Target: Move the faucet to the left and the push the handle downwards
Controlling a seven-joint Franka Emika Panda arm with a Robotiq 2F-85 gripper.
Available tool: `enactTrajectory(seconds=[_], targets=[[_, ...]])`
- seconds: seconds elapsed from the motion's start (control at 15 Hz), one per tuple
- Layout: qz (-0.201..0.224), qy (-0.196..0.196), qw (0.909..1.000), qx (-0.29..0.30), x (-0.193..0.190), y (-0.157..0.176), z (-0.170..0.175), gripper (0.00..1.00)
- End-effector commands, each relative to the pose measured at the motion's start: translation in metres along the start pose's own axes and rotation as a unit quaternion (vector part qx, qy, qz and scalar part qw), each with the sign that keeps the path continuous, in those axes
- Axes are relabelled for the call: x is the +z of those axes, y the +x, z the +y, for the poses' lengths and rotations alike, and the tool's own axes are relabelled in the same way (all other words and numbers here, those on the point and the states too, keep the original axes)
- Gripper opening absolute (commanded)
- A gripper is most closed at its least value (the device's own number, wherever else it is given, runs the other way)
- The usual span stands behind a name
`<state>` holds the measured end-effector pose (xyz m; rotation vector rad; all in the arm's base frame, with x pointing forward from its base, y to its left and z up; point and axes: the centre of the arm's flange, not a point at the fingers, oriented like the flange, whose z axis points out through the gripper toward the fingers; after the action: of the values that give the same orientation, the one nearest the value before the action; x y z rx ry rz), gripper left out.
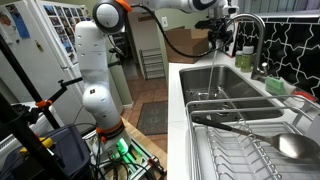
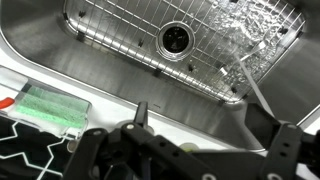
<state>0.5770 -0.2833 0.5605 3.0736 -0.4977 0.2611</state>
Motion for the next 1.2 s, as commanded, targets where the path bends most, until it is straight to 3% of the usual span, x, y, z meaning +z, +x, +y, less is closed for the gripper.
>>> enactTrajectory(seconds=[0.0, 0.4, 0.53, 0.87, 0.93, 1.13], targets=[[-0.011, -0.006, 0.9996, 0.025, -0.008, -0.069, -0.008, 1.0], [0.015, -0.038, 0.9906, 0.131, -0.05, -0.127, 0.008, 1.0], [0.023, -0.066, 0.9883, 0.135, -0.063, -0.135, 0.018, 1.0], [0.043, -0.12, 0.9809, 0.147, -0.078, -0.12, 0.039, 1.0], [0.038, -0.102, 0.9851, 0.134, -0.086, -0.124, 0.033, 1.0], [0.039, -0.109, 0.9836, 0.138, -0.082, -0.121, 0.037, 1.0]])
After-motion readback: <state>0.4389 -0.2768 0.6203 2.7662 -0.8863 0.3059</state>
